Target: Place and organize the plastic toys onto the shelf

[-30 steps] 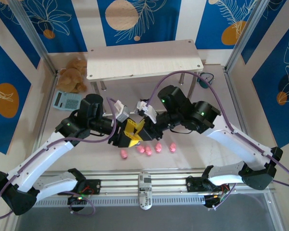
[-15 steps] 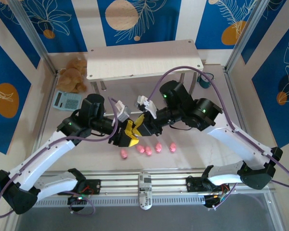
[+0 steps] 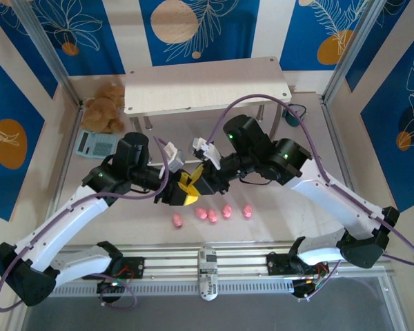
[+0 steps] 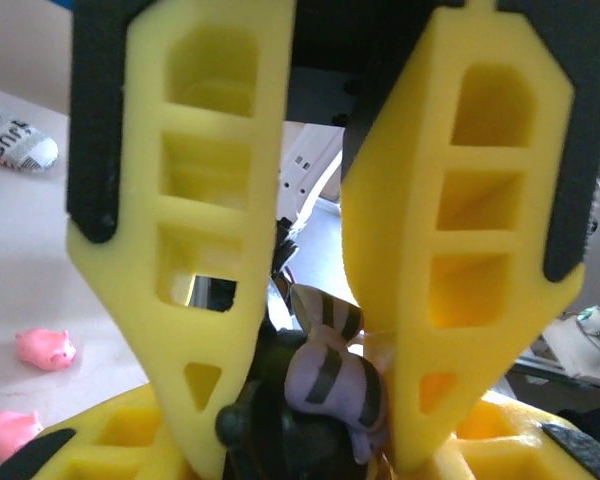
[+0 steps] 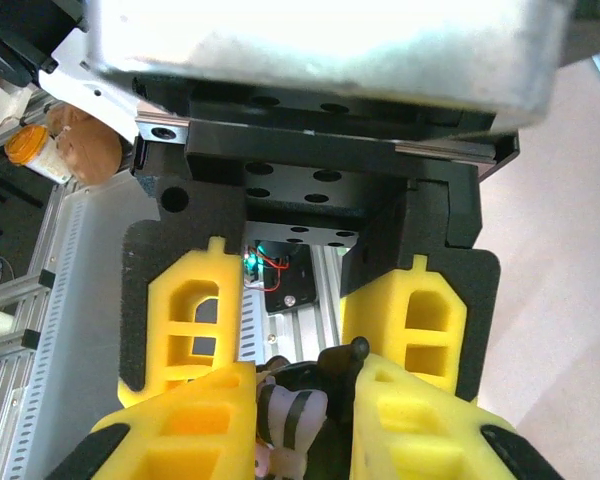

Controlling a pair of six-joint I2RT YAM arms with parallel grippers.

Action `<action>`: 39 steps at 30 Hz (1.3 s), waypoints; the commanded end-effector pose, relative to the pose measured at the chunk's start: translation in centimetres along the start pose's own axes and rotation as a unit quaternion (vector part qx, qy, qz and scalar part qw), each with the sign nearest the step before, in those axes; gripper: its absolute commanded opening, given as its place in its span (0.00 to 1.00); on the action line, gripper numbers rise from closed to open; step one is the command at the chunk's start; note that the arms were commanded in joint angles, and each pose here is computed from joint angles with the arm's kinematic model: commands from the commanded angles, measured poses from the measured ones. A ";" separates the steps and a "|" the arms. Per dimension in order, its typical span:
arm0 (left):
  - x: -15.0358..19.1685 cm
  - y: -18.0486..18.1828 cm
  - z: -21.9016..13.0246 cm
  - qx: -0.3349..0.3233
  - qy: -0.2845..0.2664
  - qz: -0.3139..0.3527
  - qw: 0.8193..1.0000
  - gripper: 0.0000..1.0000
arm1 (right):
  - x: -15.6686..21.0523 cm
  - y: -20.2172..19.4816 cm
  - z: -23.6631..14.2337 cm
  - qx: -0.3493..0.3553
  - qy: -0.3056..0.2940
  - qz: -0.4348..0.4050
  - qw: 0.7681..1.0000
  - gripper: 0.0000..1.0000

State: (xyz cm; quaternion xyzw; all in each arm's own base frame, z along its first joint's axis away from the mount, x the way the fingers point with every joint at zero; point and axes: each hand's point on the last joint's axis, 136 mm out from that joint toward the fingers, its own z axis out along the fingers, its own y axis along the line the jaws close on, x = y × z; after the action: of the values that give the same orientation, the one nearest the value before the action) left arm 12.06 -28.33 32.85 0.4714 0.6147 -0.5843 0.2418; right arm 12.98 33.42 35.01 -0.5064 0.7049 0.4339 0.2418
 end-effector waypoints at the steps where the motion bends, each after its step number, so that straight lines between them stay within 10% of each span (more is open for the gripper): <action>1: 0.0 -0.3 -0.1 0.016 0.005 0.002 1.000 0.34 | -1.6 1.2 -0.5 -0.022 -0.020 -0.026 0.999 0.16; 6: -0.4 0.4 -0.5 -0.024 0.003 0.020 0.999 0.24 | -1.8 0.8 -0.4 -0.014 -0.020 -0.026 0.999 0.21; 12: -0.7 1.8 -0.9 -0.078 -0.001 0.037 0.996 0.20 | -2.4 0.3 -0.9 0.005 -0.041 -0.025 0.999 0.51; 22: 0.3 6.1 -1.2 -0.146 0.000 0.018 0.989 0.20 | -6.0 -1.8 -9.7 0.106 -0.216 -0.002 0.971 0.69; 39: 2.5 21.6 -5.2 -0.449 -0.135 0.091 0.878 0.13 | -1.5 -4.7 -15.6 0.242 -0.258 0.045 0.934 0.75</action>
State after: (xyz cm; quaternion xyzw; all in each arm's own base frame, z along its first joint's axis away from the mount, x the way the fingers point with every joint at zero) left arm 27.39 -26.11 17.96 0.3236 0.7654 -0.3113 0.4609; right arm 19.26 20.81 42.78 -0.2849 0.7142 0.3815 0.5130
